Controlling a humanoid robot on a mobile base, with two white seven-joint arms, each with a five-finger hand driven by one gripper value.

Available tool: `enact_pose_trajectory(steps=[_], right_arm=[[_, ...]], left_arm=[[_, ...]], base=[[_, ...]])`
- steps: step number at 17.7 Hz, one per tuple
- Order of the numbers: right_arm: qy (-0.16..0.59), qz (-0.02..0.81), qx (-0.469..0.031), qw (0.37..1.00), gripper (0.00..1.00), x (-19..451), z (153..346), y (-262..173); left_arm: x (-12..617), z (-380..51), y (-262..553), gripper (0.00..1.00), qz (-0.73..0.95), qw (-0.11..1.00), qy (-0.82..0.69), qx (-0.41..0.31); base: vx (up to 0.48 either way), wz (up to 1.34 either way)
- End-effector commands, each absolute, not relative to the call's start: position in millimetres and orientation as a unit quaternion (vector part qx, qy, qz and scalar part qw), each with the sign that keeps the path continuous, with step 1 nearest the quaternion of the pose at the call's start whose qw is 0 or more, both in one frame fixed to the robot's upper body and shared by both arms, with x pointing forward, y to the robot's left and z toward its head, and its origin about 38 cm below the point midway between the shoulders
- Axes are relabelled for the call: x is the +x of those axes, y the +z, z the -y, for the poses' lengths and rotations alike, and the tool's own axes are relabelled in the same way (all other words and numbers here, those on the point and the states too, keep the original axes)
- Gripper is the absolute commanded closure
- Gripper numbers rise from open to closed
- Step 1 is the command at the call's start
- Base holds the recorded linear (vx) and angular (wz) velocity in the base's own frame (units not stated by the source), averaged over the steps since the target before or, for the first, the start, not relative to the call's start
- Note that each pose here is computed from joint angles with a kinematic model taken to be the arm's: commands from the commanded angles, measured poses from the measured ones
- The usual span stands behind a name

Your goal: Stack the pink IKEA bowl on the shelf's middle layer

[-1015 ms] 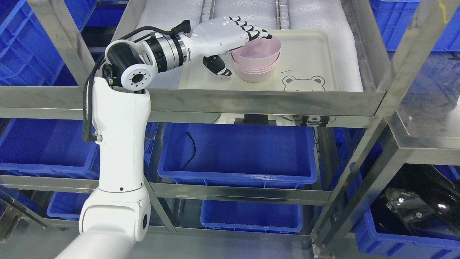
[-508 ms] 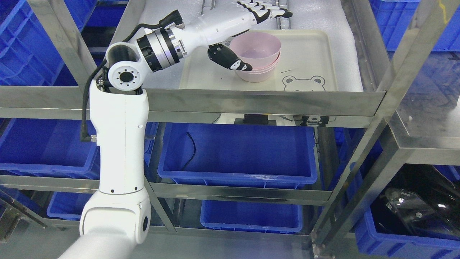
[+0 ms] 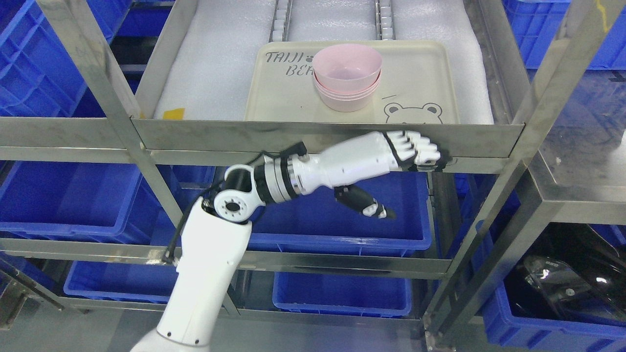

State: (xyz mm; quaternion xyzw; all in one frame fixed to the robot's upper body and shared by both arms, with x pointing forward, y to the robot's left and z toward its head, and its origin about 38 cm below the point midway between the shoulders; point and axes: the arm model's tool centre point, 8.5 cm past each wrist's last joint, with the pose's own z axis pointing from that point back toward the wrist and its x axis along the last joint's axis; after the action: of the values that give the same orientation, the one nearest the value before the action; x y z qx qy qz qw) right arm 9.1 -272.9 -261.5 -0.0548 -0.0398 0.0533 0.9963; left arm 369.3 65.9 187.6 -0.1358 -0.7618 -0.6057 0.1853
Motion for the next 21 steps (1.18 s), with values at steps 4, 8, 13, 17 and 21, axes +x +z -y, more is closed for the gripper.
enact_pose_trajectory(steps=[4,8,13,17,21], right_arm=[[0.054,0.037,-0.062,0.996,0.0,0,283.8,-261],[0.054,0.037,-0.062,0.996,0.0,0,283.8,-261],[0.054,0.037,-0.062,0.996,0.0,0,283.8,-261],[0.054,0.037,-0.062,0.996,0.0,0,283.8,-261],[0.054,0.037,-0.062,0.996,0.0,0,283.8,-261]], left_arm=[[270,-99,9,0.0,0.704,0.432,-0.504,-0.252],[272,-149,-36,0.0,0.733,0.567,-0.325,-0.191],[289,-195,-43,0.0,0.758,0.641,-0.117,-0.03],[298,-205,-41,0.0,0.738,0.673,-0.042,-0.018],[319,-202,-20,0.0,0.727,0.685,-0.037,-0.021]], base=[[0.0,0.0],[0.0,0.0],[0.0,0.0],[0.0,0.0],[0.0,0.0]])
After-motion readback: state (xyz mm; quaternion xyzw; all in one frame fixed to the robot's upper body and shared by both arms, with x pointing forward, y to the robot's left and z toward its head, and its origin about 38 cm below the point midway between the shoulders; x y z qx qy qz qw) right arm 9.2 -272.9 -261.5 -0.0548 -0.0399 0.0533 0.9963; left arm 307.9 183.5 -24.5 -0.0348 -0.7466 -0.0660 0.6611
